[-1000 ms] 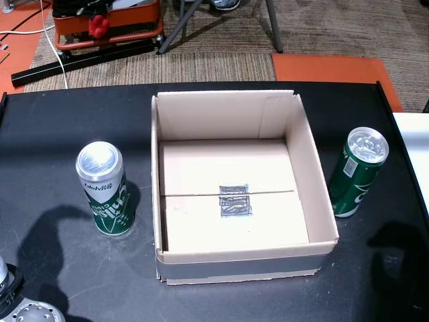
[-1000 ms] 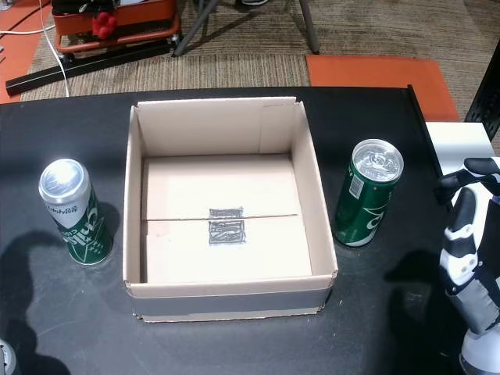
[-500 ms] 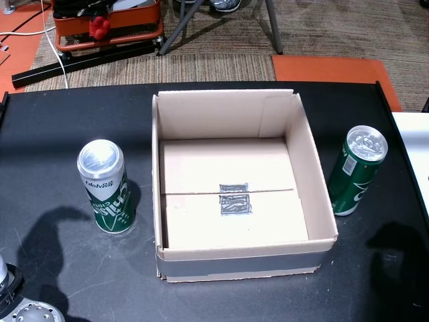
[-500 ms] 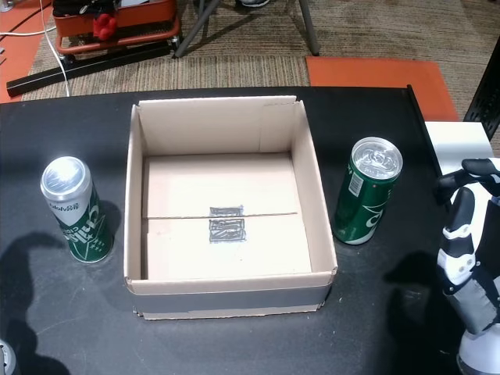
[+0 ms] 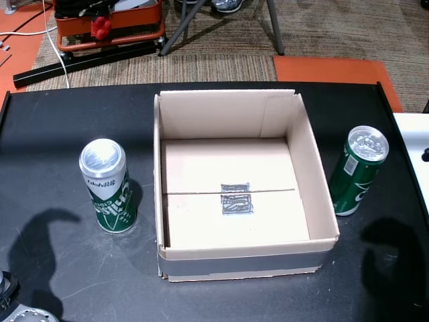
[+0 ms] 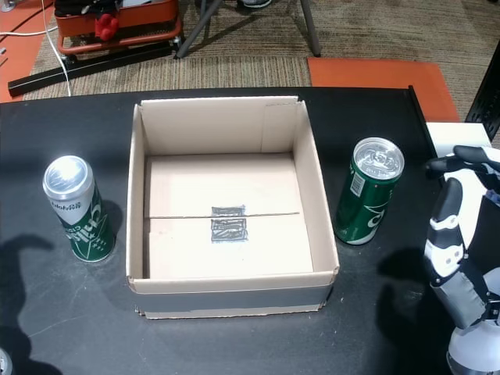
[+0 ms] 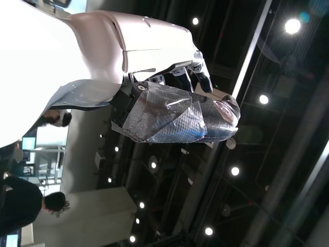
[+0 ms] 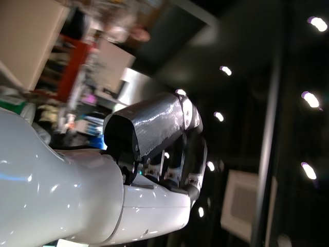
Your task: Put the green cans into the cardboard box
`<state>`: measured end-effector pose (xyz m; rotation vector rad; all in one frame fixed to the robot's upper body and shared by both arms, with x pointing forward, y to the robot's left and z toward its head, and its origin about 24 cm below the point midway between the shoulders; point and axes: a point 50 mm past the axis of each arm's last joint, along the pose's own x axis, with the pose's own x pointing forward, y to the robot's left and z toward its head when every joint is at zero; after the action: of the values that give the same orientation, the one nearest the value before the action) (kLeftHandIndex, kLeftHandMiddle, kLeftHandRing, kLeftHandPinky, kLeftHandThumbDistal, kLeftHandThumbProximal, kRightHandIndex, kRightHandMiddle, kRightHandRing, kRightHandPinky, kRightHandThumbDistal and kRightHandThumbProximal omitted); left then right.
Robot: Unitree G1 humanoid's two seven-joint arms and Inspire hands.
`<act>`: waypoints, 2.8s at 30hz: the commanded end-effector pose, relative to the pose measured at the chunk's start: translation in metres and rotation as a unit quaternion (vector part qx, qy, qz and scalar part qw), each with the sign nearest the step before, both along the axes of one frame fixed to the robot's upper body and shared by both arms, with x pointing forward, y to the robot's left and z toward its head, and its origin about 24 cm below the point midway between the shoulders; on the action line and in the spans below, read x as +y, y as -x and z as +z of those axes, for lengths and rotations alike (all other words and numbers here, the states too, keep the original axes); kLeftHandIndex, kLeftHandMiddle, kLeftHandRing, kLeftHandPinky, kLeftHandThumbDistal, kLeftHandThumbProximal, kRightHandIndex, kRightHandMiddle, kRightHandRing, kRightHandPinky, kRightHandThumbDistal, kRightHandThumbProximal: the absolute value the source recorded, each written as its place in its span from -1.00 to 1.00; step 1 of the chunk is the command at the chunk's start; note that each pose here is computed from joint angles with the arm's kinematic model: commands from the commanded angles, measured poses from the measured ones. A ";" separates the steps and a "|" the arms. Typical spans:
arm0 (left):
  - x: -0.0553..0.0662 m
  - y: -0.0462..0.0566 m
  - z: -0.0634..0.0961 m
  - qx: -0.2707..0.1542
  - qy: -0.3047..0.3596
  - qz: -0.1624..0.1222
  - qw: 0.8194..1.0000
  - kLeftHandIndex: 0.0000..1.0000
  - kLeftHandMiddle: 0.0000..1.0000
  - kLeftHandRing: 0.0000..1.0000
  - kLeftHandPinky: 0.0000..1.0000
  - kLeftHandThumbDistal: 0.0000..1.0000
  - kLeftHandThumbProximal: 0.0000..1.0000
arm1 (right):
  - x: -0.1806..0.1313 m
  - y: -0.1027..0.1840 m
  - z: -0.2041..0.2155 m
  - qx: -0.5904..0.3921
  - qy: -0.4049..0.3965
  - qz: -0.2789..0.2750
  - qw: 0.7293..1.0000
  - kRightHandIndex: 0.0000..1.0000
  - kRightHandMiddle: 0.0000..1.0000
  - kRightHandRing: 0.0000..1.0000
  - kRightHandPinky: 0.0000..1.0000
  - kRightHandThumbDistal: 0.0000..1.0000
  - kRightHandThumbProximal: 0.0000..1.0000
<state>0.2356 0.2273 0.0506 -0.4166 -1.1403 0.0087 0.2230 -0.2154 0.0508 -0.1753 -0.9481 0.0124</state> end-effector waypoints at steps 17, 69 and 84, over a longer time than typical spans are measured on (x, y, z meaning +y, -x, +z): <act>-0.008 -0.008 -0.008 -0.007 0.029 -0.033 0.999 -0.17 0.17 0.57 0.59 -0.12 0.32 | 0.008 -0.018 0.003 0.043 -0.026 -0.080 0.996 1.00 1.00 1.00 1.00 1.00 0.06; -0.007 -0.007 -0.013 -0.013 0.032 -0.039 0.999 -0.15 0.10 0.50 0.52 -0.08 0.16 | -0.057 -0.034 -0.019 0.371 0.102 0.110 0.917 0.08 0.35 0.39 0.51 1.00 0.01; -0.012 -0.010 -0.017 -0.007 0.068 -0.052 0.996 -0.21 0.08 0.47 0.47 0.04 -0.05 | -0.069 -0.029 -0.013 0.390 0.094 0.104 0.910 0.02 0.29 0.37 0.46 1.00 0.01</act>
<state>0.2451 0.2217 0.0357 -0.5745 -1.1376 -0.0374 0.2483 -0.2797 0.0308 -0.2042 -0.1408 0.3632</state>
